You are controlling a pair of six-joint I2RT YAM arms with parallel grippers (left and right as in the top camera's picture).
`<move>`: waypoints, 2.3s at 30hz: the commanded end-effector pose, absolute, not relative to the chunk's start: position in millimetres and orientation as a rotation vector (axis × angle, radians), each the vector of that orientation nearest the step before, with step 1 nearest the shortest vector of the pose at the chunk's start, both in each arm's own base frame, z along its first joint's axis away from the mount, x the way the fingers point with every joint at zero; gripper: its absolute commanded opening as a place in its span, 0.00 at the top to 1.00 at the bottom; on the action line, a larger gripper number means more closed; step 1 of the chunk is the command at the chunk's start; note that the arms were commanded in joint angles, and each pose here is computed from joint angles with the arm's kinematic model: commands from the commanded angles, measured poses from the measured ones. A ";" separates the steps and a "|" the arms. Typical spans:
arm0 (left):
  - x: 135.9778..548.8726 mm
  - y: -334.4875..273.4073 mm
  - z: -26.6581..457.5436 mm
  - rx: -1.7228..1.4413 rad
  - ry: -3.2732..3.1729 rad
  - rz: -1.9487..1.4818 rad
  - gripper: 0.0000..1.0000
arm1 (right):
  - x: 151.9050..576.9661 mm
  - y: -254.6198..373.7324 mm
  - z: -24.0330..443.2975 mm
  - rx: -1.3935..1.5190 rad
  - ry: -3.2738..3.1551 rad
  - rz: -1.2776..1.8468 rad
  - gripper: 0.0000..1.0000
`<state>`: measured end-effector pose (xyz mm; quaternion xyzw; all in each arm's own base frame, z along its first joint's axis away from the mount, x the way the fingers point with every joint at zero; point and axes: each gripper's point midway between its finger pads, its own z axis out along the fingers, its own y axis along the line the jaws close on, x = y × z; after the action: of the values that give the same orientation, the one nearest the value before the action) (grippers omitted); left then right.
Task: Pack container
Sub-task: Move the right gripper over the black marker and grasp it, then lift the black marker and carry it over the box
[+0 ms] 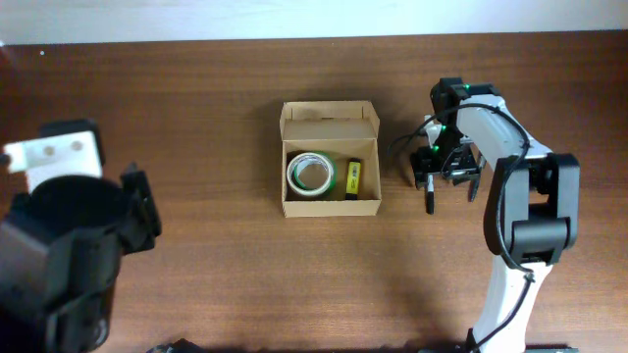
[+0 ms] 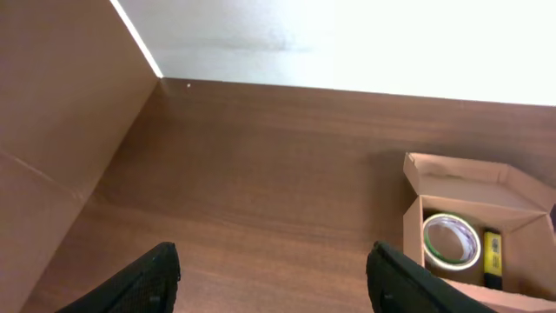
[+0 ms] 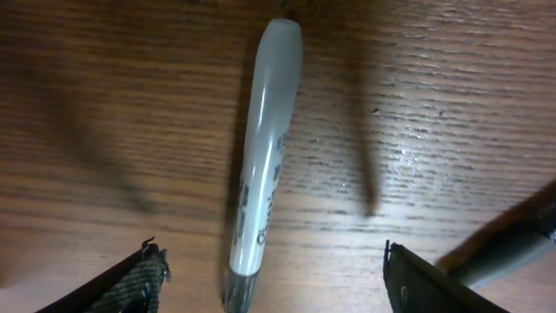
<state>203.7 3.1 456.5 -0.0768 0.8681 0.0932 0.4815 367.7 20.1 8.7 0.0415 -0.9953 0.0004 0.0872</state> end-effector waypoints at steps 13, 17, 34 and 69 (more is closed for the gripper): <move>185.2 19.9 465.5 -0.231 2.061 0.224 0.31 | 364.7 16.2 -10.5 0.117 -2.926 0.022 0.37; 185.2 19.9 465.5 -0.231 2.061 0.224 0.32 | 365.1 16.1 -10.6 0.113 -2.928 0.023 0.60; 185.1 21.7 466.3 -0.237 2.056 0.235 0.32 | 361.7 16.2 -7.7 0.099 -2.917 0.023 0.96; 184.1 32.2 471.3 -0.270 2.024 0.302 0.01 | 394.4 42.4 315.4 0.183 -3.863 -0.217 0.96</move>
<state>184.9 27.4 470.6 -0.1061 0.8447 0.1129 0.5122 387.2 28.3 320.3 -0.0092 -0.9332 -0.0361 -0.3574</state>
